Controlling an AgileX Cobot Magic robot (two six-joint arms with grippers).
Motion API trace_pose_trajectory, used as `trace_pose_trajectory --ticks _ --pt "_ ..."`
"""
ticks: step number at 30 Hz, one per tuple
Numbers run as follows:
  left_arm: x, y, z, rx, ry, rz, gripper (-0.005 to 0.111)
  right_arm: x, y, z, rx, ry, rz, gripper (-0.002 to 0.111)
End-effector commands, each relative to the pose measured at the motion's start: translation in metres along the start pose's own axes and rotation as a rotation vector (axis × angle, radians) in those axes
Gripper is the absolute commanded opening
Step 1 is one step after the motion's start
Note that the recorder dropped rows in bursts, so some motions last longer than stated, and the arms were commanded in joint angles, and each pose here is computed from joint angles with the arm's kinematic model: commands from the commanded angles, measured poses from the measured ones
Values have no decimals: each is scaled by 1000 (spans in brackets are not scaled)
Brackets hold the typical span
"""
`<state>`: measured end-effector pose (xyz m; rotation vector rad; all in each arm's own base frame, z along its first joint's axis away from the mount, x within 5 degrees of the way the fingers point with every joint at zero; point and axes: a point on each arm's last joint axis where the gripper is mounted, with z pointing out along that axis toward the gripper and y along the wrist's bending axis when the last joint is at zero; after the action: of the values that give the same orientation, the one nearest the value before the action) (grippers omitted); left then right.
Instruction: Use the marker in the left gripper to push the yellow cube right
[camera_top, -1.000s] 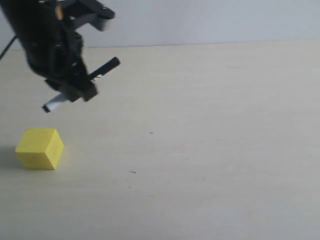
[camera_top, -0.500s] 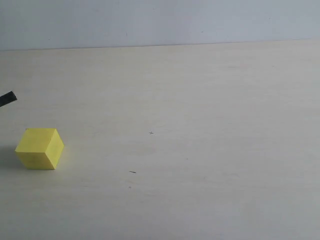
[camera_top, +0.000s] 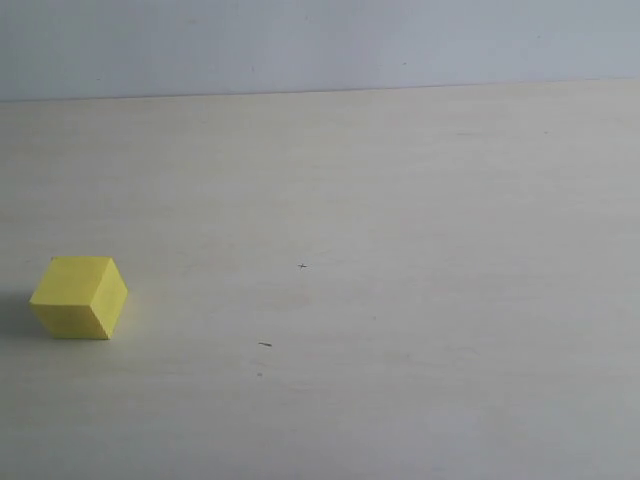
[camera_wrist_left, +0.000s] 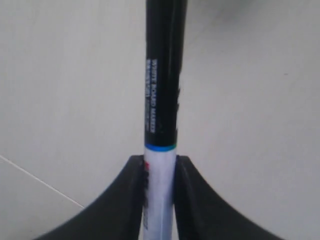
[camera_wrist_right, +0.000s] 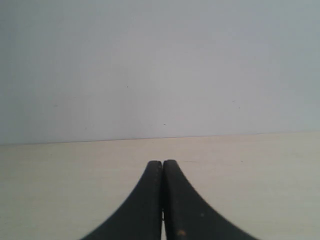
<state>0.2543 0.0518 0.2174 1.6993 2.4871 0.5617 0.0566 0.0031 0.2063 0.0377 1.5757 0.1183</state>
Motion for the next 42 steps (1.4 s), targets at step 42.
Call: trace_pose_trajectory --ticks 42 --pt "-34 2 71 122 -67 306 0 0 0 0 0 -11 0 0"
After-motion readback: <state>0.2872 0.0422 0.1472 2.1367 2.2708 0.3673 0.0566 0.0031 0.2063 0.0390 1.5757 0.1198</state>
